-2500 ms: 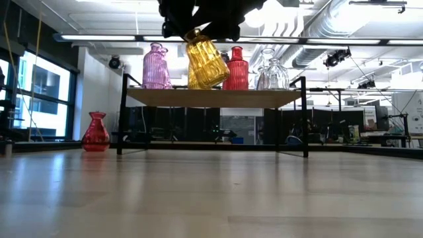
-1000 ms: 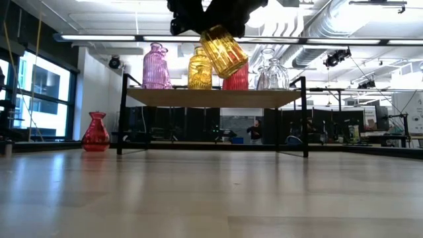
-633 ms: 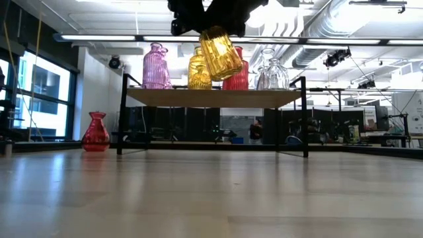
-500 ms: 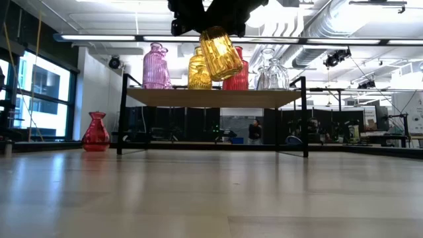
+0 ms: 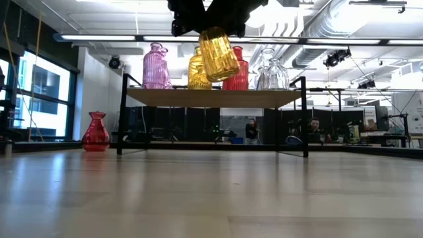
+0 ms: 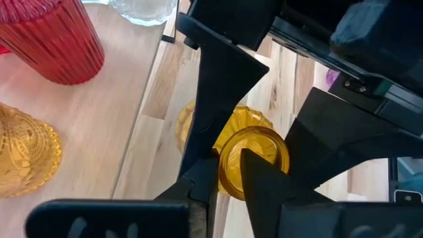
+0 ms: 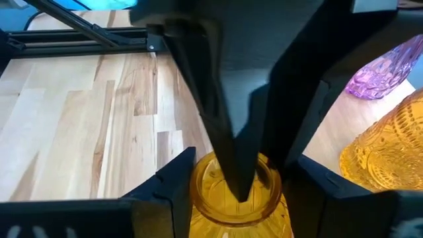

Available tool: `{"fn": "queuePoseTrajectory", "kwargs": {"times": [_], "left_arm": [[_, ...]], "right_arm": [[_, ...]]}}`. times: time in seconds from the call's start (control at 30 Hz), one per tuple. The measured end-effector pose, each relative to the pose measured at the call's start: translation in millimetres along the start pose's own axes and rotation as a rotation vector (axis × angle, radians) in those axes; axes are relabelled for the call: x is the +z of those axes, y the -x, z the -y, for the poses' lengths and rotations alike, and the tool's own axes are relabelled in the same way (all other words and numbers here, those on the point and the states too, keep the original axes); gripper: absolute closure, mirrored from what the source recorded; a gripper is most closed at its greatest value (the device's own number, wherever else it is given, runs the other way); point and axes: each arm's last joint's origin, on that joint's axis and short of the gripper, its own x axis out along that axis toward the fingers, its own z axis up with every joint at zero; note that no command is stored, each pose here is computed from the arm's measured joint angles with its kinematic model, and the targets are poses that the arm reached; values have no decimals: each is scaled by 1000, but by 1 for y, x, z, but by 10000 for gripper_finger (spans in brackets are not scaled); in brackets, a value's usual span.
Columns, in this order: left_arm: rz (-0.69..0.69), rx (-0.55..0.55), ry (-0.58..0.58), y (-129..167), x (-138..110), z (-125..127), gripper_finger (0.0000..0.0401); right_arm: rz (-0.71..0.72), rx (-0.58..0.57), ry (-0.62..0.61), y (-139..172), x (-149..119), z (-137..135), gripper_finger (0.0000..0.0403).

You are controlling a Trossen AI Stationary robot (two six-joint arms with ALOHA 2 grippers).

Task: Sort vases onto shelf
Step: Put the yellow vase on the shelf aligned with the other yellow vases

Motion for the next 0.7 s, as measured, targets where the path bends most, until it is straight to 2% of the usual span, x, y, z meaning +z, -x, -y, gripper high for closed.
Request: {"fn": "queuePoseTrajectory", "kwargs": {"times": [0.2, 0.37, 0.7], "left_arm": [[-11, -9, -11, 1, -1, 0, 306], [-8, -2, 29, 2, -1, -3, 280], [13, 10, 63, 17, 1, -5, 284]], "right_arm": [[1, -4, 4, 0, 0, 0, 250], [1, -16, -18, -1, 0, 1, 251], [18, -6, -36, 1, 3, 3, 252]]}}
